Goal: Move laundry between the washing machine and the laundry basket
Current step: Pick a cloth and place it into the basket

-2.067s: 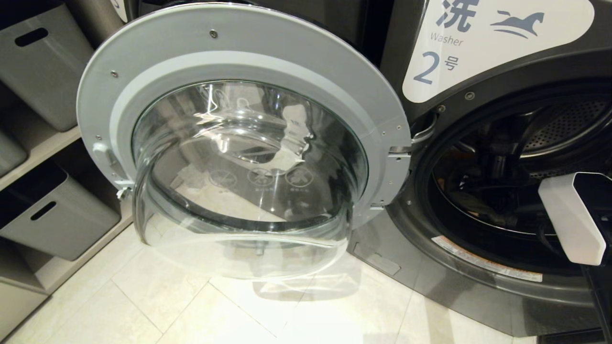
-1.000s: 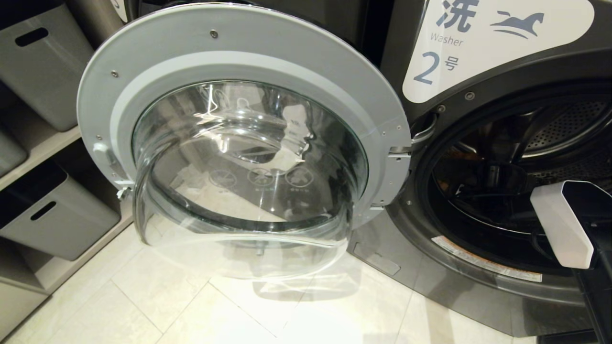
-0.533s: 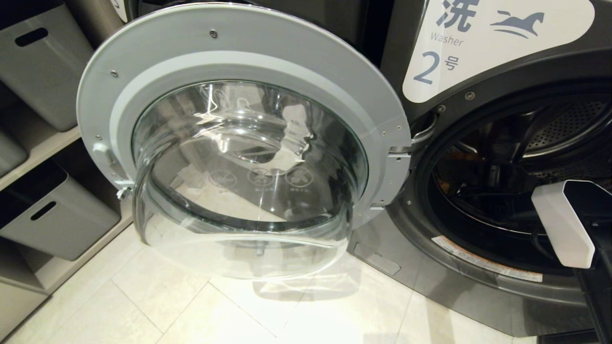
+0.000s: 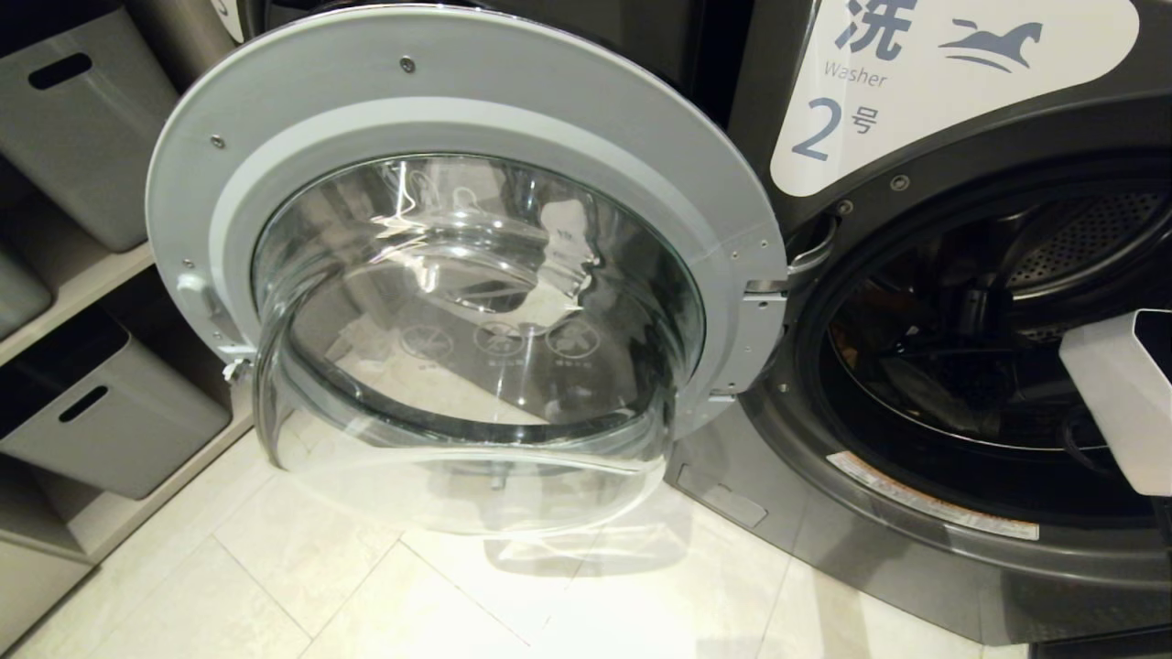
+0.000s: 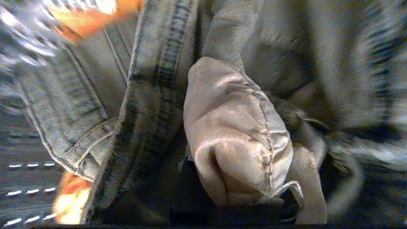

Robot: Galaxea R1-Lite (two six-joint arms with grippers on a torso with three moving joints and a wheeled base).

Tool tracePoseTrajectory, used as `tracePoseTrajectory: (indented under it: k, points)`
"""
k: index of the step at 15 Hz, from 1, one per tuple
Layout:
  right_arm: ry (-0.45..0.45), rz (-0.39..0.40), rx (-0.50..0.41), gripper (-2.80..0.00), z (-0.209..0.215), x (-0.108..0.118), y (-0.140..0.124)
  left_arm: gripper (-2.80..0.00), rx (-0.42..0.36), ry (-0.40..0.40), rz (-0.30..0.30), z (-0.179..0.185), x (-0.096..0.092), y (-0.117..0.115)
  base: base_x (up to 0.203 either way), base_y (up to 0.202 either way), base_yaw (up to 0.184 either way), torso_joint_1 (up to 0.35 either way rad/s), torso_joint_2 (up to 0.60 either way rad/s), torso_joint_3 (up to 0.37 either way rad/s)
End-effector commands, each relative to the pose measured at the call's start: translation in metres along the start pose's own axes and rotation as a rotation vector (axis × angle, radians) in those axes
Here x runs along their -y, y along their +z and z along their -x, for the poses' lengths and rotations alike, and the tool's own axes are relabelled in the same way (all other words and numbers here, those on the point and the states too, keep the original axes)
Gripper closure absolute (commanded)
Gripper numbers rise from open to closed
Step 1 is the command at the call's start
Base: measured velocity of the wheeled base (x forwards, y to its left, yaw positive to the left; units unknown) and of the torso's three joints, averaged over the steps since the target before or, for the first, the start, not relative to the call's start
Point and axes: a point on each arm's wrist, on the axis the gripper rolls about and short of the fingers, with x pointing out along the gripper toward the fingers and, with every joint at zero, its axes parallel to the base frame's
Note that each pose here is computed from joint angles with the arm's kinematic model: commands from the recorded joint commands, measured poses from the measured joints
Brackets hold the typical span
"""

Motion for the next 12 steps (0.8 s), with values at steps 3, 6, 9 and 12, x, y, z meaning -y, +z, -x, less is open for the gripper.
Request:
tracePoseTrajectory:
  k: [3, 6, 9, 12]
  points:
    - [0.019, 0.008, 0.091, 0.00, 0.047, -0.014, 0.025, 0.00, 0.001, 0.000, -0.001, 0.000, 0.000, 0.000, 0.000, 0.000, 0.000, 0.000, 0.00, 0.000]
    - [0.050, 0.065, 0.175, 0.00, 0.085, -0.020, 0.031, 0.00, 0.002, 0.000, -0.001, 0.000, 0.000, 0.000, 0.000, 0.000, 0.000, 0.000, 0.00, 0.000]
    - [0.061, 0.093, 0.224, 0.00, 0.124, -0.020, 0.043, 0.00, 0.002, 0.000, -0.002, 0.000, 0.000, 0.000, 0.000, 0.000, 0.000, 0.000, 0.00, 0.000]
    - [0.060, 0.117, 0.194, 0.00, 0.157, -0.008, 0.041, 0.00, 0.000, 0.000, -0.002, 0.000, 0.000, 0.000, 0.000, 0.000, 0.000, 0.000, 0.00, 0.000]
